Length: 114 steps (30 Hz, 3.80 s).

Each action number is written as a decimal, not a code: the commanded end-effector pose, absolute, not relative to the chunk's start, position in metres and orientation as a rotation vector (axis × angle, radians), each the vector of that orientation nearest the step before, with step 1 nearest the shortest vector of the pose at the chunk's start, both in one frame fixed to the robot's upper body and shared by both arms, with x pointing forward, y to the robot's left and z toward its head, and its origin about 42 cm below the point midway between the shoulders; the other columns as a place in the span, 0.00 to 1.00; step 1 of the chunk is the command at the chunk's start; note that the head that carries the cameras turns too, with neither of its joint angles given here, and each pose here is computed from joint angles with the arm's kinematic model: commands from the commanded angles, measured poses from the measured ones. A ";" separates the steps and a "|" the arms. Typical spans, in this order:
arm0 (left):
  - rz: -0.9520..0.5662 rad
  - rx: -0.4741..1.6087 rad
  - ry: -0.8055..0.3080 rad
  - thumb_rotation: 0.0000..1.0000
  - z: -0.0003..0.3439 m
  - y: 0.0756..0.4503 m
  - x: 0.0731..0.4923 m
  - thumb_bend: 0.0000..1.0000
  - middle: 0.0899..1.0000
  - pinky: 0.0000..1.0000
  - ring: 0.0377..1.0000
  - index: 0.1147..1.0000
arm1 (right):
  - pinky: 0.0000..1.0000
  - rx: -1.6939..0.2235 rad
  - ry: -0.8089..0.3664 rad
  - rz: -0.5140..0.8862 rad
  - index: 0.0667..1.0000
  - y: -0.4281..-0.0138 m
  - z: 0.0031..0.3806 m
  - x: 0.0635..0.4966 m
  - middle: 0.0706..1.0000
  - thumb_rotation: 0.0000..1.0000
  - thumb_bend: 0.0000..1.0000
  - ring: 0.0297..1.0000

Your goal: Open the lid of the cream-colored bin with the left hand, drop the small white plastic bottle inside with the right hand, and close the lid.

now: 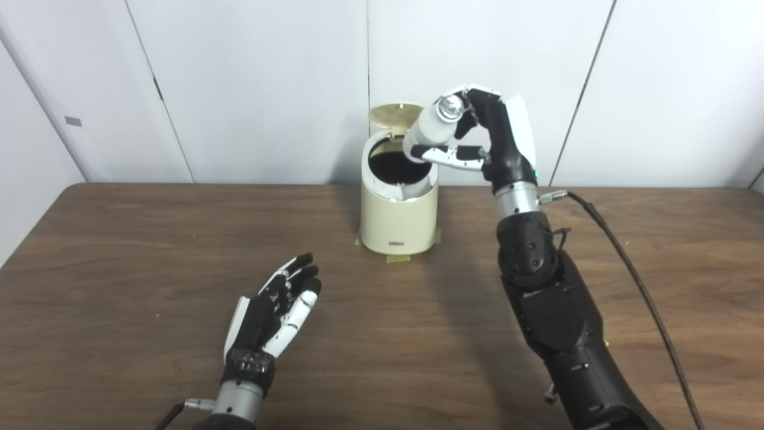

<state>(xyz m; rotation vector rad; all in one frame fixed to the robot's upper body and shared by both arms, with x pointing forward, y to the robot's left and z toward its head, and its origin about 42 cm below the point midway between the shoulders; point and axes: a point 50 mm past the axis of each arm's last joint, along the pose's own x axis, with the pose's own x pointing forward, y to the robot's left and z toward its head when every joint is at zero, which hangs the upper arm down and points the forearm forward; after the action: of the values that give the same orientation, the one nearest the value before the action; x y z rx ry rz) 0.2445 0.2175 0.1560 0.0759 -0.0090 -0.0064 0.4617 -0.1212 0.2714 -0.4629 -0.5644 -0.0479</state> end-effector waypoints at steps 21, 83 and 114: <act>0.024 0.010 -0.021 0.58 0.150 0.204 0.233 0.58 0.83 0.84 0.85 0.89 | 0.37 -0.468 -0.742 -0.033 0.45 -0.093 0.307 0.458 0.46 0.00 0.52 0.41; 0.037 0.013 -0.025 0.55 0.152 0.205 0.228 0.61 0.82 0.83 0.83 0.91 | 0.33 -0.628 -0.604 -0.048 0.50 -0.089 0.275 0.466 0.52 0.00 0.49 0.44; 0.033 0.007 -0.026 0.54 0.150 0.204 0.228 0.58 0.81 0.83 0.83 0.95 | 0.41 -0.628 -0.625 -0.055 0.56 -0.095 0.270 0.468 0.44 0.00 0.55 0.48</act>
<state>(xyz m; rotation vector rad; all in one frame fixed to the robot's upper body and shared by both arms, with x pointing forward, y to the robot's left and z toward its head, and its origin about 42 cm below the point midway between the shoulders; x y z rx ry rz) 0.2442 0.2174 0.1519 0.0753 -0.0141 0.0044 0.4622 -0.0997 0.2404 -0.6311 -0.5257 -0.0424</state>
